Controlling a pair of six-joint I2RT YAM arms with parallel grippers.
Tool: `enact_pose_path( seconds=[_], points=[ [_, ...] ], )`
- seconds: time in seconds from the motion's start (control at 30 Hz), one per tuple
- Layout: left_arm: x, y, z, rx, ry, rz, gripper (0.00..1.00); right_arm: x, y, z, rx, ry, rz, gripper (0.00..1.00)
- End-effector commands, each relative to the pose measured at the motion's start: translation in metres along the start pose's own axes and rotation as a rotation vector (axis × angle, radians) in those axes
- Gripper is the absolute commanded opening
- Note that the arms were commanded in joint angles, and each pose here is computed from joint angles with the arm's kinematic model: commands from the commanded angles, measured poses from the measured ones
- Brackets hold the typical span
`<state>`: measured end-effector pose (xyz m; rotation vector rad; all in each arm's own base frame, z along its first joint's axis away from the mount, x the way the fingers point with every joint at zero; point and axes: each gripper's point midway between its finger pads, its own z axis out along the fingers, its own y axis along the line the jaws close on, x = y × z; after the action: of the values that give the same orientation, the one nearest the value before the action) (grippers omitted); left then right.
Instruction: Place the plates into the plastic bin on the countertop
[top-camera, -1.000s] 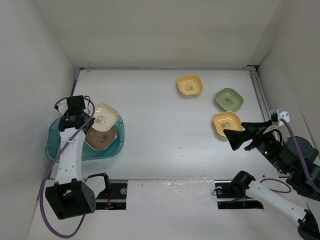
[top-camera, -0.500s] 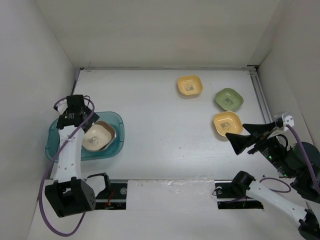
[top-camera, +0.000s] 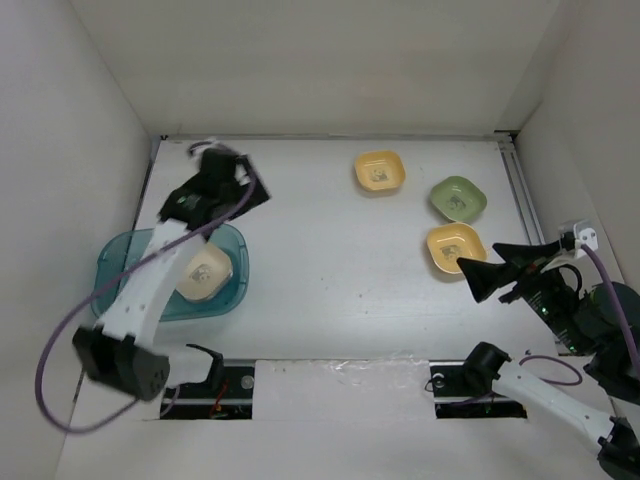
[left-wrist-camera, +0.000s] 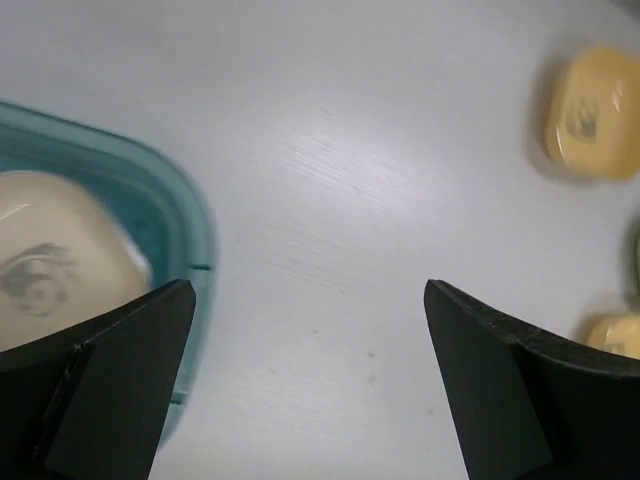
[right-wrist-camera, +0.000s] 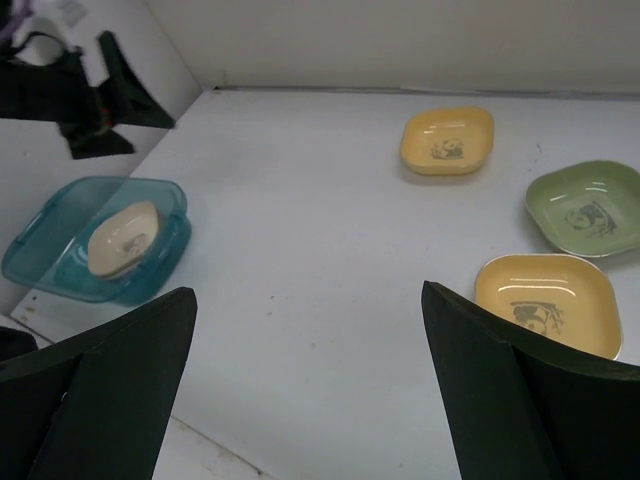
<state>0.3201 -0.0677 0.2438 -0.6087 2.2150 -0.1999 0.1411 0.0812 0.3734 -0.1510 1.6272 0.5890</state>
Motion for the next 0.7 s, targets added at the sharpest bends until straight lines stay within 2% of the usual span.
enact_pose_path(
  seconds=[0.0, 0.03, 0.07, 0.1, 0.13, 0.17, 0.2, 0.27, 0.3, 0.33, 0.43, 0.67],
  points=[
    [0.034, -0.134, -0.009, 0.172, 0.018, 0.193, 1.00, -0.033, -0.011, -0.011, 0.071, -0.087, 0.052, 1.00],
    [0.081, -0.162, 0.001, 0.144, 0.079, 0.313, 1.00, -0.031, -0.015, -0.012, 0.101, -0.069, 0.058, 1.00],
    [0.081, -0.175, 0.009, 0.138, 0.084, 0.309, 1.00, -0.035, -0.019, -0.016, 0.124, -0.078, 0.071, 1.00],
    [0.097, -0.217, -0.012, 0.230, 0.076, 0.343, 1.00, -0.038, -0.027, -0.018, 0.173, -0.083, 0.077, 1.00],
    [0.111, -0.241, -0.012, 0.285, 0.087, 0.346, 1.00, -0.047, -0.032, -0.026, 0.194, -0.104, 0.093, 1.00],
    [0.128, -0.259, -0.010, 0.324, 0.114, 0.359, 1.00, -0.043, -0.038, -0.029, 0.233, -0.082, 0.106, 1.00],
    [0.172, -0.277, 0.003, 0.353, 0.199, 0.402, 1.00, -0.046, -0.050, -0.035, 0.294, -0.098, 0.115, 1.00],
    [0.189, -0.315, -0.003, 0.429, 0.216, 0.381, 1.00, -0.054, -0.058, -0.047, 0.340, -0.112, 0.138, 1.00],
    [0.216, -0.323, 0.012, 0.423, 0.251, 0.397, 1.00, -0.051, -0.064, -0.053, 0.364, -0.098, 0.145, 1.00],
    [0.232, -0.338, 0.002, 0.485, 0.293, 0.403, 1.00, -0.053, -0.066, -0.057, 0.374, -0.102, 0.145, 1.00],
    [0.278, -0.361, 0.007, 0.578, 0.381, 0.393, 1.00, -0.058, -0.071, -0.068, 0.380, -0.116, 0.151, 1.00],
    [0.327, -0.393, 0.026, 0.690, 0.456, 0.331, 1.00, -0.056, -0.065, -0.067, 0.346, -0.111, 0.156, 1.00]
  ],
)
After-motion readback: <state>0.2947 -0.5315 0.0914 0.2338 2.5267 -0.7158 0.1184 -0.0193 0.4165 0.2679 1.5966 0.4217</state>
